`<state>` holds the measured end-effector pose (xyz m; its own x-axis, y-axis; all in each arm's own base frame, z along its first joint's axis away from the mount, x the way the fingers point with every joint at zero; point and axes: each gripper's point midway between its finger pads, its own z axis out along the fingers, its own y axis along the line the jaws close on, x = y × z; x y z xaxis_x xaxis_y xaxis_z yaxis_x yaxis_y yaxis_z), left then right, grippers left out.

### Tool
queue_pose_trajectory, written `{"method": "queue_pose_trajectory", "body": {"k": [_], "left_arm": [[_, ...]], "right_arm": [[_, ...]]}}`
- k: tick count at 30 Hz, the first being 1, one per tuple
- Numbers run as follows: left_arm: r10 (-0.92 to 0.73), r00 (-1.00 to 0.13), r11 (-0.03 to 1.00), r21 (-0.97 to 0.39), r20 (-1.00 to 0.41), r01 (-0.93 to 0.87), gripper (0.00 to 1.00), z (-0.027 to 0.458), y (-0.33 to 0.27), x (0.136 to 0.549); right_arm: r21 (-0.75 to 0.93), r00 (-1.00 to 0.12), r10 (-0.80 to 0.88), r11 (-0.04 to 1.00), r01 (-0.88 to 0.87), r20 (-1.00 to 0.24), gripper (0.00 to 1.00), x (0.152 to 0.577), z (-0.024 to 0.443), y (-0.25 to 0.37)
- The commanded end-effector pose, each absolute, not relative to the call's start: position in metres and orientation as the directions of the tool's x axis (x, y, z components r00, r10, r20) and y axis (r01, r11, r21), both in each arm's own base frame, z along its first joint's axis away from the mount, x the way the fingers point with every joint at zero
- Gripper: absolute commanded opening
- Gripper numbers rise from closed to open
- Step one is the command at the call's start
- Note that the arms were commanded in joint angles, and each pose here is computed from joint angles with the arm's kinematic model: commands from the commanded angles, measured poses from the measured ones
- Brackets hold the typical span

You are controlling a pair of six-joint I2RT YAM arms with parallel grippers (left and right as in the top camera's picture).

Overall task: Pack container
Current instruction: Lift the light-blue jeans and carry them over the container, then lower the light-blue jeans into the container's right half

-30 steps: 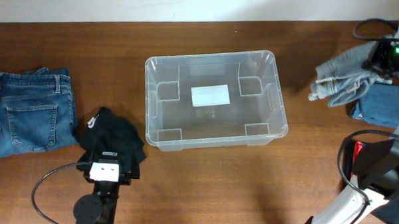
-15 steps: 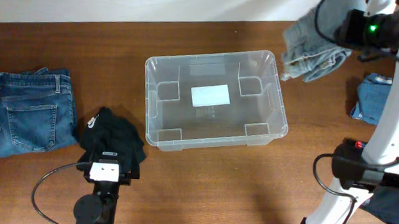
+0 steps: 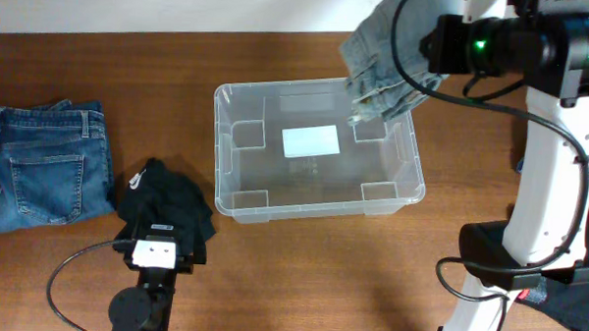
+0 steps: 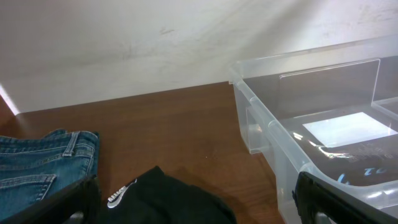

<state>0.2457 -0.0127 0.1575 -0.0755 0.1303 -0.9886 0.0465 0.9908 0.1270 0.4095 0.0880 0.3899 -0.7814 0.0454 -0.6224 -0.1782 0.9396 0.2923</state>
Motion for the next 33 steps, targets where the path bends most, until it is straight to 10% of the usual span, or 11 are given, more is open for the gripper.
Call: {"method": "queue_pose_trajectory", "body": {"k": [1,33], "left_arm": [[0.136,-0.072,0.990,0.132,-0.988,0.052,0.99,0.157,-0.014,0.246],[0.136,-0.072,0.990,0.132,-0.988,0.052,0.99,0.157,-0.014,0.246]], "right_arm": [[0.343,-0.753,0.088,0.920,-0.189,-0.653,0.04,0.394,0.414,0.103],[0.310,-0.794,0.047,0.934,-0.181,-0.605,0.04,0.362,0.401,0.176]]}}
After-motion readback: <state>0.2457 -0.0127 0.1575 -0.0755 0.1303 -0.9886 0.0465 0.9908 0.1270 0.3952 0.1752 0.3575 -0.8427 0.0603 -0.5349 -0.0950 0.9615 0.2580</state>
